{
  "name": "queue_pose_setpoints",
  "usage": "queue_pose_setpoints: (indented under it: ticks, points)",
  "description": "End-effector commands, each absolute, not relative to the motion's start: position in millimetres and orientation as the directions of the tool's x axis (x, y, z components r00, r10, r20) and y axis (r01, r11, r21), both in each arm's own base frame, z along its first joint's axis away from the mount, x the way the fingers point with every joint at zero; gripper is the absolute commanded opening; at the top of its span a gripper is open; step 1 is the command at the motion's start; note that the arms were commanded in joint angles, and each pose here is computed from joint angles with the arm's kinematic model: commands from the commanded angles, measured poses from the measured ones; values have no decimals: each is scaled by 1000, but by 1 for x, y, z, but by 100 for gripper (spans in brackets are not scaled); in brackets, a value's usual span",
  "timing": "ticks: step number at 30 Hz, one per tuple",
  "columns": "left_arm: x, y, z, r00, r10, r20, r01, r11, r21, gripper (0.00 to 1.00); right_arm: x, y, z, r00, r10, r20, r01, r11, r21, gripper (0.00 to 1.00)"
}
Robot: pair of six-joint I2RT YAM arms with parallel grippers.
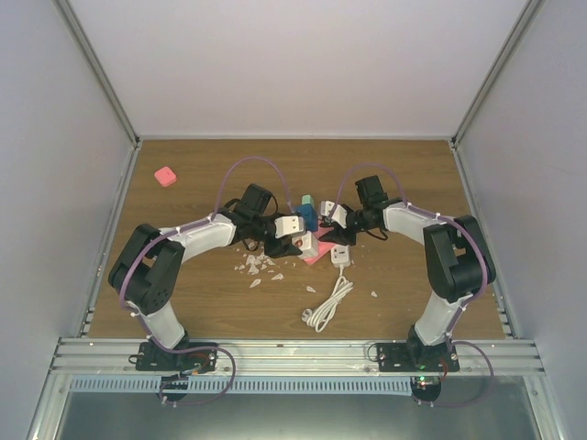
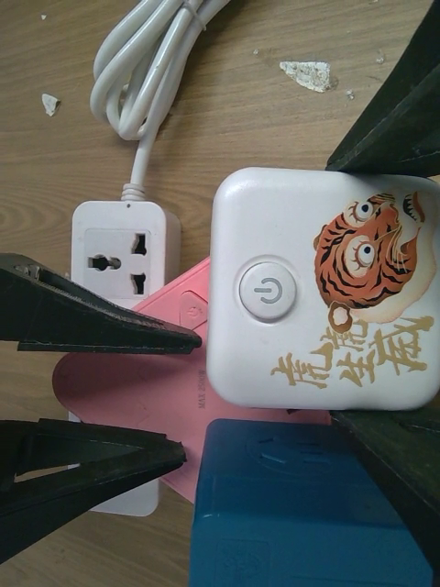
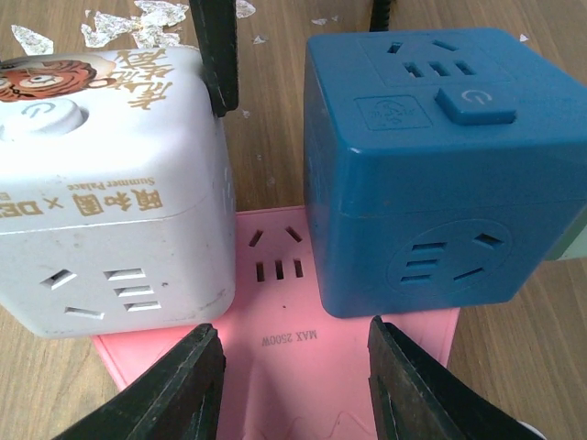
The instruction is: Pull the plug off the socket
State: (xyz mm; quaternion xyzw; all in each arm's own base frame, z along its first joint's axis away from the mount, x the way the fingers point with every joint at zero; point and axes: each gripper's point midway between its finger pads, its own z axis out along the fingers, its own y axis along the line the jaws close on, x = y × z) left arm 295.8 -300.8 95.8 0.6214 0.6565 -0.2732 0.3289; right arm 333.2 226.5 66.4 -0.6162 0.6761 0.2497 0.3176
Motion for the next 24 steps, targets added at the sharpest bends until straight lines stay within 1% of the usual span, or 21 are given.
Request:
queue_pose_setpoints:
  ticks: [1,6,14,19,24]
  points:
    - [284,-317,153,30,488,-872,1000,-17,25,20,317,181,-4,-136,-851,-507,-987,161,-5,44]
    - [280,-317,160,22,461,-887,999,-36,5,19,315,178,-7,-138,-858,-494,-987,162,-6,44]
    - [280,-312,161,77,481,-873,997,-44,64,19,314,178,-9,-148,-859,-490,-985,170,0,44]
    - [276,-305,160,76,497,-864,997,-47,61,19,318,183,1,-154,-842,-517,-984,177,5,45]
    - [275,-291,167,55,503,-862,998,-21,51,19,324,192,18,-153,-817,-556,-984,178,8,46]
